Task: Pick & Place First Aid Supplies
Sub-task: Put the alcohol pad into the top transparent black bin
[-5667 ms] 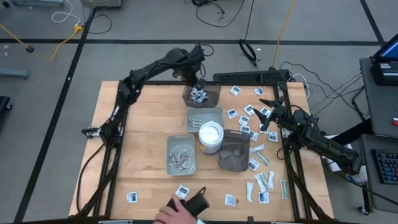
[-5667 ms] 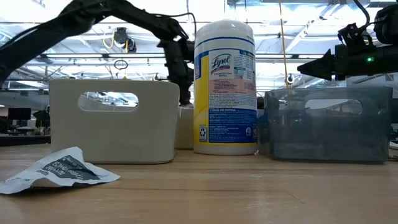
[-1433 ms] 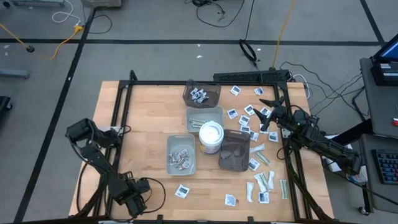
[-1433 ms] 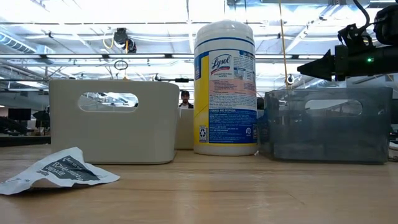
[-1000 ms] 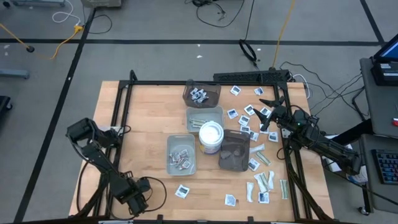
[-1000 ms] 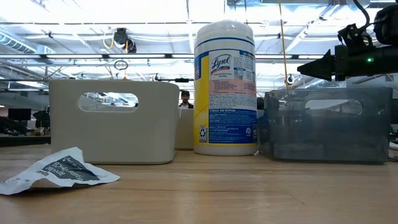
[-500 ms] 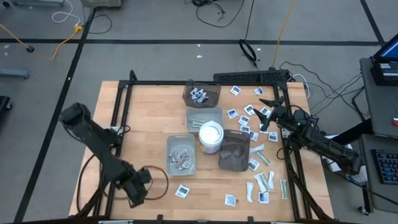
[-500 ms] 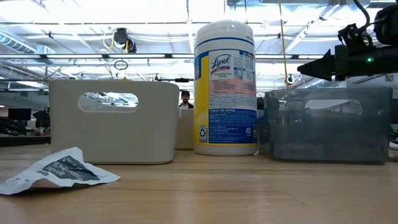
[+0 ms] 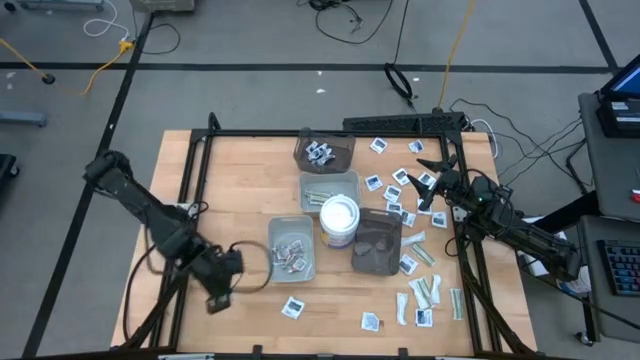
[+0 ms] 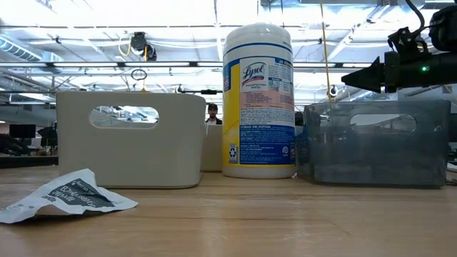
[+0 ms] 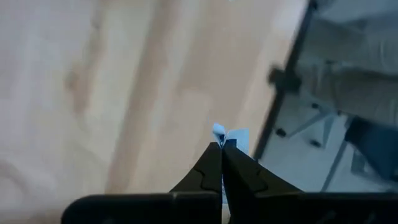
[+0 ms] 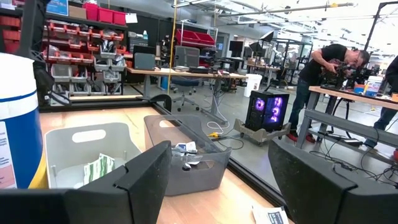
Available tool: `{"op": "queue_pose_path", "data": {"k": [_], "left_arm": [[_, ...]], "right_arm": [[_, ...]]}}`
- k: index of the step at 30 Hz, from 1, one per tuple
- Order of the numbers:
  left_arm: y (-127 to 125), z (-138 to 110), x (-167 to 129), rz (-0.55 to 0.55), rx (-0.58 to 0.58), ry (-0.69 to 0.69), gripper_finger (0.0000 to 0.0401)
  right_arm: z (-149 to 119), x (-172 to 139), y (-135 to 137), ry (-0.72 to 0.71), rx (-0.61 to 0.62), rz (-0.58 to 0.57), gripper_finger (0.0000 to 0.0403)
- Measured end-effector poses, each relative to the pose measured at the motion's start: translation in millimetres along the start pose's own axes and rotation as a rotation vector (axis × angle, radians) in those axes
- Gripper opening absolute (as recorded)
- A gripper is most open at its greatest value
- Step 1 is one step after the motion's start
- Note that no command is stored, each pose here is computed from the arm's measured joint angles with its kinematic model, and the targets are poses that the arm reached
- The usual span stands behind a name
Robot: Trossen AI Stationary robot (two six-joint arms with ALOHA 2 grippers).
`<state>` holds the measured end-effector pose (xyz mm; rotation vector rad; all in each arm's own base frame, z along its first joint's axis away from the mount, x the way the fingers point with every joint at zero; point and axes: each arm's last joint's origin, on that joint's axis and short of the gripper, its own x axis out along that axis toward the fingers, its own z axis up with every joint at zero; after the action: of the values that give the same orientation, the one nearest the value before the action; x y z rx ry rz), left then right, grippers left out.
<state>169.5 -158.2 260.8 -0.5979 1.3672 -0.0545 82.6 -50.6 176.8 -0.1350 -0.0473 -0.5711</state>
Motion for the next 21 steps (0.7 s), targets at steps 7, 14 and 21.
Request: {"op": "queue_pose_path", "data": {"k": [7,14,21], "left_arm": [[36,57,-12,0.03,-0.149,-0.123,0.0002],[102,109,-39,0.089,-0.359,-0.276,0.0002],[172,127,-70,0.19,-0.504,-0.366,0.0002]], "right_arm": [[0,0,0,0.0,0.0,0.0,0.0263],[0,0,0,0.0,0.0,0.0,0.0263],[0,0,0,0.0,0.0,0.0,0.0263]]}}
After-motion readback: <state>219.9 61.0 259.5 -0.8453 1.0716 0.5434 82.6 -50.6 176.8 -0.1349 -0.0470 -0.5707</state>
